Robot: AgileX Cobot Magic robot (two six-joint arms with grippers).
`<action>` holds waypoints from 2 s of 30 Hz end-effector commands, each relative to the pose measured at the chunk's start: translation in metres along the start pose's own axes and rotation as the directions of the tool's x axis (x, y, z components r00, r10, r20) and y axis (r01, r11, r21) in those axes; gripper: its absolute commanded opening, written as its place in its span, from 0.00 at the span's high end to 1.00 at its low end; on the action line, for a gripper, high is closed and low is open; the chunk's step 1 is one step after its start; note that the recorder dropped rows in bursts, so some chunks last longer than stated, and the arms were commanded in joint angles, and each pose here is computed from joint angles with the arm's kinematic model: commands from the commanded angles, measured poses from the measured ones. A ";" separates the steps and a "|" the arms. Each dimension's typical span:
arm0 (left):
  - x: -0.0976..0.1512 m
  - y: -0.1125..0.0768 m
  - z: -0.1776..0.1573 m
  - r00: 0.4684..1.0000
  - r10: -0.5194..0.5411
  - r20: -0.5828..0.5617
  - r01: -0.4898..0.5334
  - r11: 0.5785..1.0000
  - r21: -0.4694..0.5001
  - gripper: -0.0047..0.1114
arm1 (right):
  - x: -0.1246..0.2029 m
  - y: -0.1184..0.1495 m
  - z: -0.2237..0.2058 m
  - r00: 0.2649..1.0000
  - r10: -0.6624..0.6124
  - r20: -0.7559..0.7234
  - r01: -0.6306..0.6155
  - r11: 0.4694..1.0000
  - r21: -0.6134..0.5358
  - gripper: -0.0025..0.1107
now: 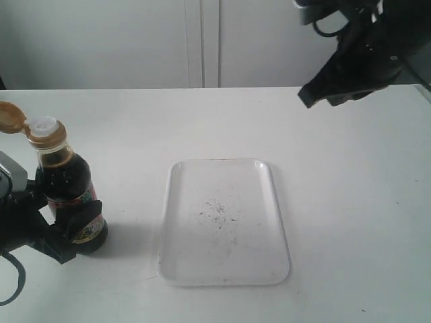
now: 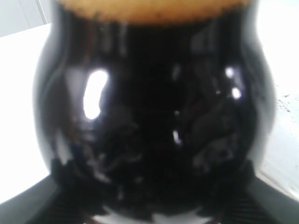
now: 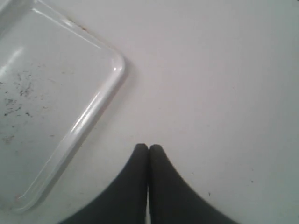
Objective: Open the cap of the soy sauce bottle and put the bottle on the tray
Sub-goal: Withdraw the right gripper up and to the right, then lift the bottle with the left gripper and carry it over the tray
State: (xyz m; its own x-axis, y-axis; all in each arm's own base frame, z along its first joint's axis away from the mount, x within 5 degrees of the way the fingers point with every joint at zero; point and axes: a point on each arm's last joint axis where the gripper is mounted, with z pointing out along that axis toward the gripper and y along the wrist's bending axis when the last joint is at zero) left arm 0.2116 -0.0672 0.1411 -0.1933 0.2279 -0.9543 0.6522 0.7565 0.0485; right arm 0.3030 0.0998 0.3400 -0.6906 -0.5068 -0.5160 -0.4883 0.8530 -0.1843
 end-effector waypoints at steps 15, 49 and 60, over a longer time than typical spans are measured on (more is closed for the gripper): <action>-0.048 0.001 -0.026 0.972 -0.101 0.214 0.122 0.989 -0.086 0.96 | 0.049 -0.035 0.017 0.978 0.135 0.159 -0.154 0.981 0.114 0.98; -0.147 -0.084 0.068 0.975 -0.040 0.219 -0.010 0.974 0.225 0.96 | 0.061 -0.050 0.033 0.941 0.234 0.244 -0.272 0.953 0.135 0.98; -0.145 -0.102 0.114 0.984 -0.001 0.180 -0.048 0.963 0.266 0.96 | 0.064 -0.051 0.061 0.953 0.244 0.177 -0.268 0.956 0.122 0.98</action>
State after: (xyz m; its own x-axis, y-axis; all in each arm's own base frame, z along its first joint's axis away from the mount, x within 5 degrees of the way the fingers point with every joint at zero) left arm 0.2542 -0.2383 0.2241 -0.1294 0.1997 -0.9713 0.8176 0.5757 0.0095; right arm 0.3143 0.0328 0.2677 -0.6867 -0.2640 -0.6773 -0.2263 0.9631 -0.1460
